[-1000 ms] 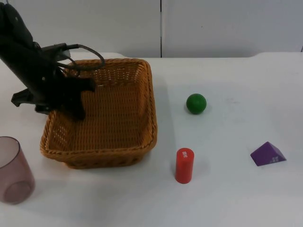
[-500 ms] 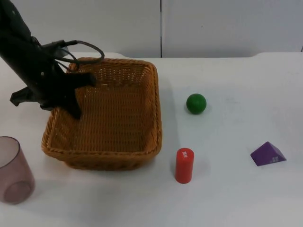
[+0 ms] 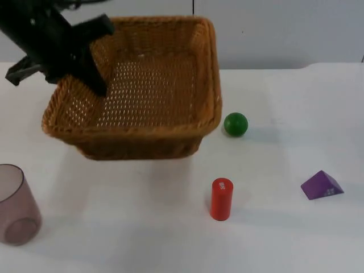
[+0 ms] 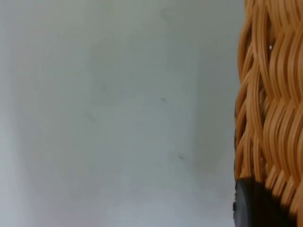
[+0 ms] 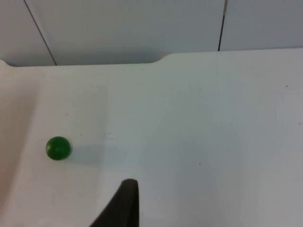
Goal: Pick up the basket with the left hand and place the triangular block into the basket with the right hand.
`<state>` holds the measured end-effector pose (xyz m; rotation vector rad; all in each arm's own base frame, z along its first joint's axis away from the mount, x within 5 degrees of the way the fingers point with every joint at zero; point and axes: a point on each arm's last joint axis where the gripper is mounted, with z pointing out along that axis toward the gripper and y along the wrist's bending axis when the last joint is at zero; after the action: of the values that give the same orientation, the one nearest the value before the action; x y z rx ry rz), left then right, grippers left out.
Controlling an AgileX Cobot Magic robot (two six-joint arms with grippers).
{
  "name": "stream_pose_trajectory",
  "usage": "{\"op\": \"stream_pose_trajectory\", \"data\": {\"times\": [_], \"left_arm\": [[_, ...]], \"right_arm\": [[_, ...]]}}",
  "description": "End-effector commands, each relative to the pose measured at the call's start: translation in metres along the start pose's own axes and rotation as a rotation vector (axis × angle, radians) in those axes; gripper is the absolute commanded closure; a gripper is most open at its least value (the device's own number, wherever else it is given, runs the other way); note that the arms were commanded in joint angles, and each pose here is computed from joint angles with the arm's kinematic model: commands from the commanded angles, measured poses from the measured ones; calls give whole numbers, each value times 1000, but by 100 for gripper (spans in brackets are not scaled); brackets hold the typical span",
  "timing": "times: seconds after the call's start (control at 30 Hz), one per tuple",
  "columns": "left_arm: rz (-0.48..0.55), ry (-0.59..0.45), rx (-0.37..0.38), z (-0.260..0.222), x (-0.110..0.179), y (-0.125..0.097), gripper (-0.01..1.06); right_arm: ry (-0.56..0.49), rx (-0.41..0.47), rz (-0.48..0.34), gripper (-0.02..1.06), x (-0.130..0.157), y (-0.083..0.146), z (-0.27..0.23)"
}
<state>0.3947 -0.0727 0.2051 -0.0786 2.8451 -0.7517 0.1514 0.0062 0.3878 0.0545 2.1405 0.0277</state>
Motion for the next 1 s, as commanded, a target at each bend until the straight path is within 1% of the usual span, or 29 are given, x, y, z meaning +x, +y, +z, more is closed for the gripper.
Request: {"op": "stream_pose_trajectory", "data": {"times": [0.0, 0.07, 0.1, 0.17, 0.27, 0.3, 0.37, 0.43, 0.47, 0.57, 0.63, 0.67, 0.7, 0.73, 0.77, 0.8, 0.87, 0.97], "left_arm": [[-53, -21, 35, -15, 7, -10, 105], [-76, -44, 26, -24, 18, -12, 105], [-76, -44, 26, -24, 18, -12, 105], [-85, -55, 22, -31, 27, -13, 105], [-53, -55, -20, -42, 36, -18, 105], [-53, -55, -20, -42, 36, -18, 105], [-19, -42, -34, -48, 42, -25, 105], [7, -38, -26, -51, 47, -36, 105], [7, -38, -26, -51, 47, -36, 105], [41, -36, -15, -52, 53, -50, 105], [62, -19, -7, -50, 57, -57, 105], [62, -19, -7, -50, 57, -57, 105], [69, -12, -5, -48, 59, -61, 105], [72, -7, -3, -47, 60, -64, 105], [74, -1, 1, -44, 63, -69, 105], [74, -1, 1, -44, 63, -69, 105], [77, -2, 1, -43, 63, -71, 105], [77, -2, -1, -43, 63, -71, 105]], "right_arm": [[-34, 0, -12, 0, -4, 0, -2], [-41, -1, -15, 0, -4, 0, -2], [-41, -1, -15, 0, -4, 0, -2], [-41, -3, -20, 0, -4, 0, -2], [-39, -3, -28, 0, -4, 0, -2], [-39, -3, -28, 0, -4, 0, -2], [-34, -2, -44, 0, -4, 0, -2], [-22, -2, -67, 0, -3, 0, -2], [-22, -2, -67, 0, -3, 0, -2], [17, -6, -132, 0, 1, 0, -2], [38, -39, -192, 0, 3, 3, -1], [38, -39, -192, 0, 3, 3, -1], [53, -65, -213, 0, 5, 6, 2], [81, -106, -257, 0, 9, 9, 10], [106, -129, -277, 0, 12, 12, 18], [106, -129, -277, 0, 12, 12, 18], [144, -147, -316, 0, 16, 14, 37], [196, -157, -430, 0, 22, 15, 73]]}}
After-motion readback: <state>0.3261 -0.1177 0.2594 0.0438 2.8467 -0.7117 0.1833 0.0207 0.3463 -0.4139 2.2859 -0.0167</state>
